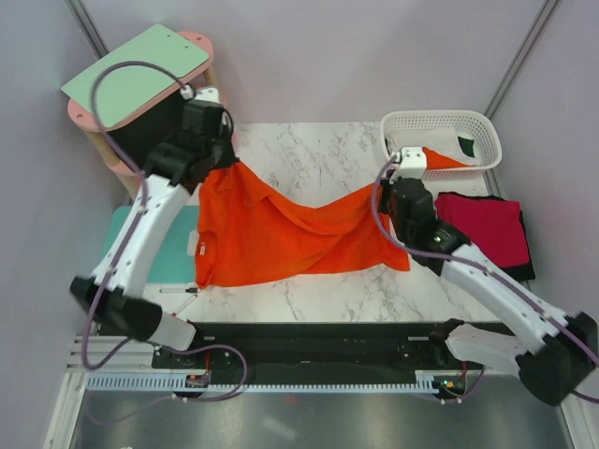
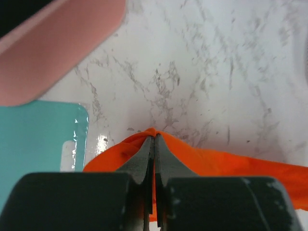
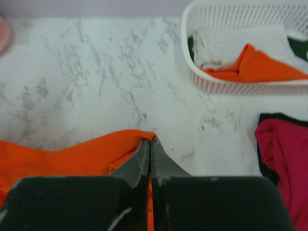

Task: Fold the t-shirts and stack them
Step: Flatten out the tshirt

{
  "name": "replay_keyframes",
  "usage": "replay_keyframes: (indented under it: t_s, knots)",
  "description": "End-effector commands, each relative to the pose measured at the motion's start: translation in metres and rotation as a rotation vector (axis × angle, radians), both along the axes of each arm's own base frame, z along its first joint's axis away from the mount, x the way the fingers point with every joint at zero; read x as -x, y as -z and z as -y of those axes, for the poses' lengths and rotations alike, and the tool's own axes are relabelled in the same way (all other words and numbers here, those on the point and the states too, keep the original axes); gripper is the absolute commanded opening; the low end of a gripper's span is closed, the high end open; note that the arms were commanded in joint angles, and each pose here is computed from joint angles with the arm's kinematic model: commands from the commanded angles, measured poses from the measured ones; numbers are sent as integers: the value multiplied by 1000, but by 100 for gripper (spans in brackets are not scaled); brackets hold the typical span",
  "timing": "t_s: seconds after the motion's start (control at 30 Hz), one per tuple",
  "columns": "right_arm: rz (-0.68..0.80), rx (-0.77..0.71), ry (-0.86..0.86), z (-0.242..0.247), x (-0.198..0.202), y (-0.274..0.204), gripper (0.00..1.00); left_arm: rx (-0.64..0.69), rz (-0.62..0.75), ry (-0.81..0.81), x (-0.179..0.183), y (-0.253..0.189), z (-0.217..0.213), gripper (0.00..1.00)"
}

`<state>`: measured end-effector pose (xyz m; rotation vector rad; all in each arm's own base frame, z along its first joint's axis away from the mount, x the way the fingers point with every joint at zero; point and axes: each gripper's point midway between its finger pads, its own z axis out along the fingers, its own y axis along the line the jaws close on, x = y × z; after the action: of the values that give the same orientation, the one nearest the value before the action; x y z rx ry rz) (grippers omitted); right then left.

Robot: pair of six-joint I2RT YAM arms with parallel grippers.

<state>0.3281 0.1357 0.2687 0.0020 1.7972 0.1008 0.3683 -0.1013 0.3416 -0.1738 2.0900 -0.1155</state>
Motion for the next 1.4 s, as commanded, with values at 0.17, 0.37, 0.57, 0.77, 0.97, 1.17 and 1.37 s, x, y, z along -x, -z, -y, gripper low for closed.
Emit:
replay_keyframes:
  t_s: [0.17,0.37,0.57,0.77,0.97,1.17,1.37]
  knots:
    - [-376,35,50,-3,-137,152,3,-117,-284,-85,-73,131,-3,2]
    - [-373,74,257,38,-186,152,50,-124,-323,-143,-82,152,-21,2]
    - [-252,-22,199,35,-162,106,98,-125,-319,-128,-82,151,-21,2]
    - [-371,-84,91,19,-129,124,88,-125,-334,-120,-81,160,-19,2]
    - [-502,-128,44,12,-98,153,77,-127,-343,-119,-80,164,-19,2]
    - [-568,-136,36,14,-81,173,64,-122,-334,-117,-81,161,-19,2]
    - [-635,-140,23,11,-75,202,59,-122,-342,-114,-80,165,-18,2]
